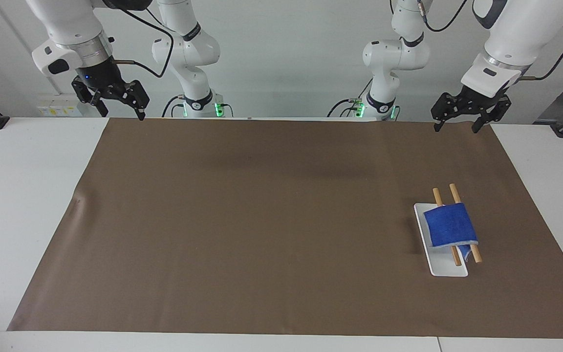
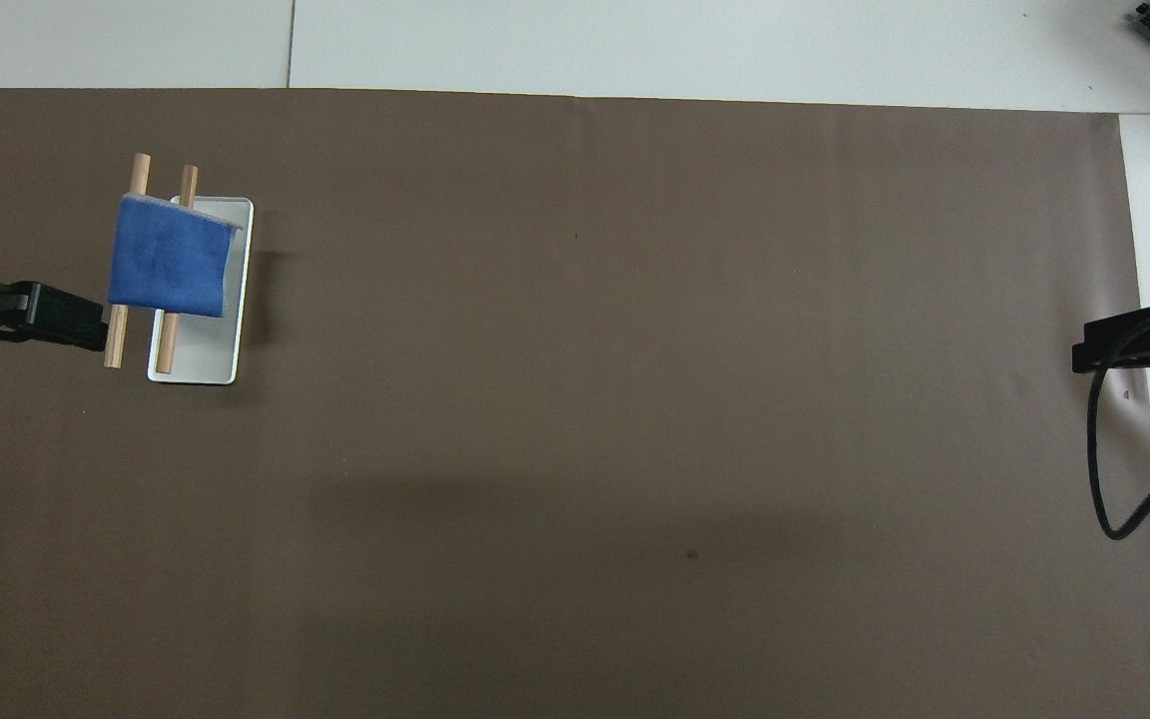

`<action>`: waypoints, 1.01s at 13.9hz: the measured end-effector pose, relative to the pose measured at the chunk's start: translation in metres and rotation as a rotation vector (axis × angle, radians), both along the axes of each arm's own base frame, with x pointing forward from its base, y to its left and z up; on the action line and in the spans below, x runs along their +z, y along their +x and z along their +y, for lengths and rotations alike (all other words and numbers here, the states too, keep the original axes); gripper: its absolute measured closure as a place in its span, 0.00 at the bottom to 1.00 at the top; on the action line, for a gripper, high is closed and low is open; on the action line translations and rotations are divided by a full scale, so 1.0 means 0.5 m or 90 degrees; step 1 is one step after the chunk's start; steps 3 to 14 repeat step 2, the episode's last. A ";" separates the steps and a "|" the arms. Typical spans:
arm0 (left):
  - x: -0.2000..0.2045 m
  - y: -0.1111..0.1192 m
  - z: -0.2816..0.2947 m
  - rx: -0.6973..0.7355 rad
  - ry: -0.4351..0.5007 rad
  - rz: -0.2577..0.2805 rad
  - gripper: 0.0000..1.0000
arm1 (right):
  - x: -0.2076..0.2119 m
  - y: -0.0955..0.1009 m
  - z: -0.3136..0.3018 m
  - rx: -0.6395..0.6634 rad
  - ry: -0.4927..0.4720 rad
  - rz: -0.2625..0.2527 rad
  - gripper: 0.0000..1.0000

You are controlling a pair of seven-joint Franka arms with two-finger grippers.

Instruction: Right arm passes towel to left arm to hang

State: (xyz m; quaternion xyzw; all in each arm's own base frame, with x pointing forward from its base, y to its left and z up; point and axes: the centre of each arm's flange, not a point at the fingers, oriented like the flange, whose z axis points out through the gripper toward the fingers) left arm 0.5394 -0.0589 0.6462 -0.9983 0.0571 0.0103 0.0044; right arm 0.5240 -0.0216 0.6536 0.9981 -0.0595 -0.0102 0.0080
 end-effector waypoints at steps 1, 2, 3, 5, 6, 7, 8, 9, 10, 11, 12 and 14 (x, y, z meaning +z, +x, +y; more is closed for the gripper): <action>0.000 0.000 0.003 0.000 0.000 0.000 0.00 | 0.000 0.000 0.000 0.000 0.000 0.000 0.00; 0.000 0.000 0.003 0.000 0.000 0.000 0.00 | 0.000 0.000 0.000 0.000 0.000 0.000 0.00; 0.000 0.000 0.003 0.000 0.000 0.000 0.00 | 0.000 0.000 0.000 0.000 0.000 0.000 0.00; 0.000 0.000 0.003 0.000 0.000 0.000 0.00 | 0.000 0.000 0.000 0.000 0.000 0.000 0.00; 0.000 0.000 0.003 0.000 0.000 0.000 0.00 | 0.000 0.000 0.000 0.000 0.000 0.000 0.00; 0.000 0.000 0.003 0.000 0.000 0.000 0.00 | 0.000 0.000 0.000 0.000 0.000 0.000 0.00; 0.000 0.000 0.003 0.000 0.000 0.000 0.00 | 0.000 0.000 0.000 0.000 0.000 0.000 0.00; 0.000 0.000 0.003 0.000 0.000 0.000 0.00 | 0.000 0.000 0.000 0.000 0.000 0.000 0.00; 0.000 0.000 0.003 0.000 0.000 0.000 0.00 | 0.000 0.000 0.000 0.000 0.000 0.000 0.00; 0.000 0.000 0.003 0.000 0.000 0.000 0.00 | 0.000 0.000 0.000 0.000 0.000 0.000 0.00; 0.000 0.000 0.003 0.000 0.000 0.000 0.00 | 0.000 0.000 0.000 0.000 0.000 0.000 0.00; 0.000 0.000 0.003 0.000 0.000 0.000 0.00 | 0.000 0.000 0.000 0.000 0.000 0.000 0.00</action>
